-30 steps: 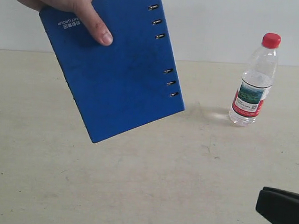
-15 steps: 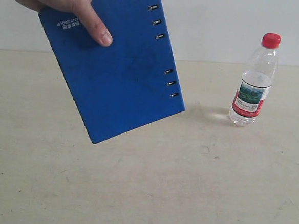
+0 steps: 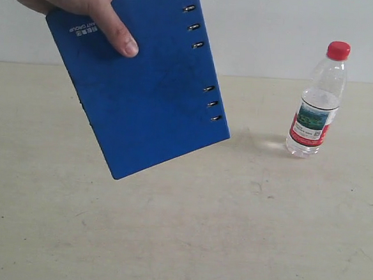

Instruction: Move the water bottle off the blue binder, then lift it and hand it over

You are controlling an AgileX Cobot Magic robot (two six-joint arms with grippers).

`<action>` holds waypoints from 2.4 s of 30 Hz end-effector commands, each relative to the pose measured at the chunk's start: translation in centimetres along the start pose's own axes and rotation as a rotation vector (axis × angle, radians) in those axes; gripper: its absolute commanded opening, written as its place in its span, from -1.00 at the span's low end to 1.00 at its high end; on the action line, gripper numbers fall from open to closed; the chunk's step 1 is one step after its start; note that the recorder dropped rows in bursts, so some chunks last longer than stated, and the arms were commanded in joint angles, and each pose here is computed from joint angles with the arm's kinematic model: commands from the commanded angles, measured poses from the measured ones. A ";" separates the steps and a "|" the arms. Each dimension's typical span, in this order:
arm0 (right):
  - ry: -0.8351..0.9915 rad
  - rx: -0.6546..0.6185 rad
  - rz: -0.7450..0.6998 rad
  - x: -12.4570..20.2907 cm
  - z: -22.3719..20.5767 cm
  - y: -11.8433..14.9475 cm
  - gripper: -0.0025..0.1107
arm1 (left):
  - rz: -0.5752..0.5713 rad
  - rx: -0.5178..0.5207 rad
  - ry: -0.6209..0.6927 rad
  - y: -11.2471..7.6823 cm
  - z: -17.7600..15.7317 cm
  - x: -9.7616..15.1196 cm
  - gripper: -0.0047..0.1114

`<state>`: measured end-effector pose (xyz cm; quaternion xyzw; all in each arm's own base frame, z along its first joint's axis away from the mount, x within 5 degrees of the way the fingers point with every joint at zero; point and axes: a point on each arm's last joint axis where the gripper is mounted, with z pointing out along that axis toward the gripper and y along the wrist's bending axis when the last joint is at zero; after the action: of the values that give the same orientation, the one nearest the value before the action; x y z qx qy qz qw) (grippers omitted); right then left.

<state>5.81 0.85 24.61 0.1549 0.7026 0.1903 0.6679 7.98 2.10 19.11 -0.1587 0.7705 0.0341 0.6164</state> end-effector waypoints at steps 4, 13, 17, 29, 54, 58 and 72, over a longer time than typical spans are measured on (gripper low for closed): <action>0.249 0.113 -0.373 3.5 0.0 -2.2 -0.96 | -0.008 0.007 -0.007 -0.1 -0.1 0.0 -0.84; 0.246 0.203 -0.626 5.1 0.3 -4.4 -0.96 | -0.008 0.024 -0.007 -0.2 -0.1 0.0 -0.84; 0.253 0.228 -0.756 4.9 0.2 -4.7 -0.96 | -0.008 0.022 -0.007 -0.2 -0.1 0.0 -0.84; 0.250 0.222 -0.728 4.9 0.2 -4.6 -0.96 | -0.058 0.083 -0.020 -0.8 -0.1 -0.4 -0.84; 0.246 0.221 -0.728 4.9 0.3 -4.6 -0.96 | -0.279 -0.160 0.010 1.4 0.1 0.3 -0.84; 0.246 0.221 -0.728 4.9 0.3 -4.6 -0.96 | -0.281 -0.044 0.024 0.4 0.2 0.3 -0.84; 0.246 0.221 -0.728 4.9 0.3 -4.6 -0.96 | -0.251 0.030 -0.129 -0.1 -1.2 -0.8 -0.84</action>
<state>5.96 -0.85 17.98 -0.0585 0.8081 -0.1155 0.5746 7.32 1.93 19.90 -0.2463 0.7149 -0.0480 0.6527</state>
